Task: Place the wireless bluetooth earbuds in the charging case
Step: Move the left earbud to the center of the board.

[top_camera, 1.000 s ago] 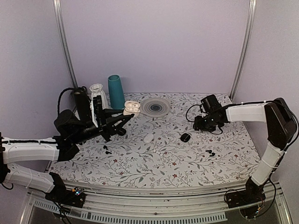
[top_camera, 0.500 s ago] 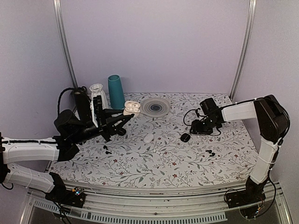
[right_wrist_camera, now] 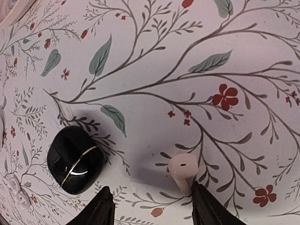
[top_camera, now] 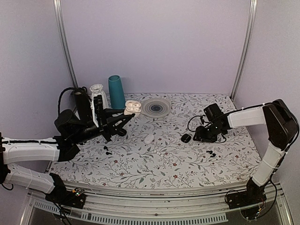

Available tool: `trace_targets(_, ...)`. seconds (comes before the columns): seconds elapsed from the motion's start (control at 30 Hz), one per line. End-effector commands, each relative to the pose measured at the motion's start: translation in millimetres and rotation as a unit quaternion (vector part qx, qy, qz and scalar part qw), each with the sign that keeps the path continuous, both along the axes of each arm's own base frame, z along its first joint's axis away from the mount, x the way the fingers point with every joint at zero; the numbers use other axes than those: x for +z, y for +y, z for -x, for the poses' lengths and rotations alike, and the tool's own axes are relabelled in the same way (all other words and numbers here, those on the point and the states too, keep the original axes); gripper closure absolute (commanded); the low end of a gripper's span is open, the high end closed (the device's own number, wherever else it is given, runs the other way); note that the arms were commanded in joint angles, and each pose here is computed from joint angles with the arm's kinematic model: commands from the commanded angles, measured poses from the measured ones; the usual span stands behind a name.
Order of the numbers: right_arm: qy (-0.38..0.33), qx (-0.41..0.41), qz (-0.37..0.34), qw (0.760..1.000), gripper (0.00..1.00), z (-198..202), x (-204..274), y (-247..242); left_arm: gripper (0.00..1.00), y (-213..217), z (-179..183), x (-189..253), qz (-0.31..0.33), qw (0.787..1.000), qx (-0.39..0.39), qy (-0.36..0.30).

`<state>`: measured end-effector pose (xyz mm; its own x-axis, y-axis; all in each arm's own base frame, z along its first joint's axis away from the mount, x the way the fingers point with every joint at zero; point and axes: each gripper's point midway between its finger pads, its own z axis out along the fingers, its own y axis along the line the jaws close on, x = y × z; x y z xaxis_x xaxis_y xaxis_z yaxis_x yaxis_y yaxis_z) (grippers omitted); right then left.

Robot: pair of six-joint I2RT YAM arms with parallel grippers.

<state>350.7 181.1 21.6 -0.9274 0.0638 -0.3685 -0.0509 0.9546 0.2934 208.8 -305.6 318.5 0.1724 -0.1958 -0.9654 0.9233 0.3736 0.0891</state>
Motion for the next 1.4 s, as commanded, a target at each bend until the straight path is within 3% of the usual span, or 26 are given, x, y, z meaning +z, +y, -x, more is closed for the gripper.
trace_targets(0.0,0.008,0.002,-0.016,1.0,0.43,12.5,7.0,15.8,1.0,-3.6,0.0,12.4,0.012,1.0,-0.006,-0.009)
trace_targets(0.63,-0.024,-0.043,0.038,0.998,0.43,-1.3,35.4,-3.4,1.0,-1.8,0.1,11.7,0.012,1.0,-0.002,-0.009)
trace_targets(0.97,-0.005,-0.062,0.066,0.996,0.56,-8.9,16.8,-8.5,1.0,-2.2,-0.8,9.9,0.009,1.0,0.0,-0.008)
trace_targets(1.37,0.004,-0.17,0.038,0.985,0.6,-18.9,12.6,-12.0,1.0,-1.6,-0.7,10.4,0.009,1.0,0.001,-0.011)
